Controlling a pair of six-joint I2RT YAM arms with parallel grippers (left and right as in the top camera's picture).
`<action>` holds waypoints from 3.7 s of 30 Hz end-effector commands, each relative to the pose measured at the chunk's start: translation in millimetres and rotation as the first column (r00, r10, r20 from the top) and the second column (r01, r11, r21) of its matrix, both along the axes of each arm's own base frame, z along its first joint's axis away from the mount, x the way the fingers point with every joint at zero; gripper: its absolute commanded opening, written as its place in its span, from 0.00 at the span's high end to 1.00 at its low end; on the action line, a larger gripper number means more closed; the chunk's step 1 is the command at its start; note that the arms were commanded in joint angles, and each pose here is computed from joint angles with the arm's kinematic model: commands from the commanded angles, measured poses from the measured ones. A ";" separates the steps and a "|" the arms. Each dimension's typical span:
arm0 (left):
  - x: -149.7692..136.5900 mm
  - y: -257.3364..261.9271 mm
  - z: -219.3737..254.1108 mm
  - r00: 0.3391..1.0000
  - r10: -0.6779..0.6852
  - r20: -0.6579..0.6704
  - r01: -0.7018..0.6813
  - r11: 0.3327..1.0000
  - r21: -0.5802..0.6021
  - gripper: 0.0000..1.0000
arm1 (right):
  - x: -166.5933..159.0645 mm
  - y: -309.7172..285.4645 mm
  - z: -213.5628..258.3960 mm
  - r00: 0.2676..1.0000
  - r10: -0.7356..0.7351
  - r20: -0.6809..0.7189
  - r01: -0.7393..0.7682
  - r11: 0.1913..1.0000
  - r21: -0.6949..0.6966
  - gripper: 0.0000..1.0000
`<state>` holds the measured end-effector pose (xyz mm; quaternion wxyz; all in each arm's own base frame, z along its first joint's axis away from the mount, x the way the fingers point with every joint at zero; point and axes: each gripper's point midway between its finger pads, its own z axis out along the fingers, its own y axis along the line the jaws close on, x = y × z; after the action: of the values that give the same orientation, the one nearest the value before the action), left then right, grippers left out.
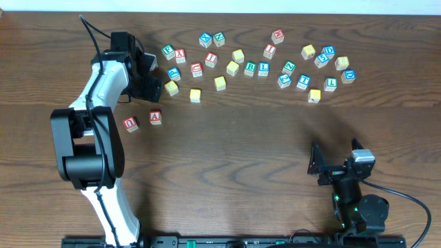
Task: Spell out ROBOT
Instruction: 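Lower the left gripper onto the green R block and close it, then lift the R block and carry it toward the open table area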
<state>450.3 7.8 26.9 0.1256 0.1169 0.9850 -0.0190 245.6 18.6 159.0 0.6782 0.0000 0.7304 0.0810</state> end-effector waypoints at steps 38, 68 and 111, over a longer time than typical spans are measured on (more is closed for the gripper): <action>5.7 -0.6 -18.1 1.000 -0.013 -0.015 0.013 1.000 -0.013 0.39 | -0.2 -0.5 -0.5 1.000 0.000 0.001 0.000 1.000 -0.010 0.01; 10.0 -0.4 -5.9 1.000 -0.013 0.019 0.014 1.000 -0.011 0.69 | -0.2 -0.5 -0.5 1.000 0.000 0.001 0.000 1.000 -0.009 0.01; -39.0 -83.7 218.0 0.911 -0.009 0.411 0.070 0.989 -0.134 0.92 | -0.2 -0.5 -0.5 1.000 0.000 0.001 0.000 1.000 -0.009 0.01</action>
<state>414.0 -63.5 249.5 0.3465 0.1226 0.9283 -0.0569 245.6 18.6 159.0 0.6782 0.0000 0.7304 0.0810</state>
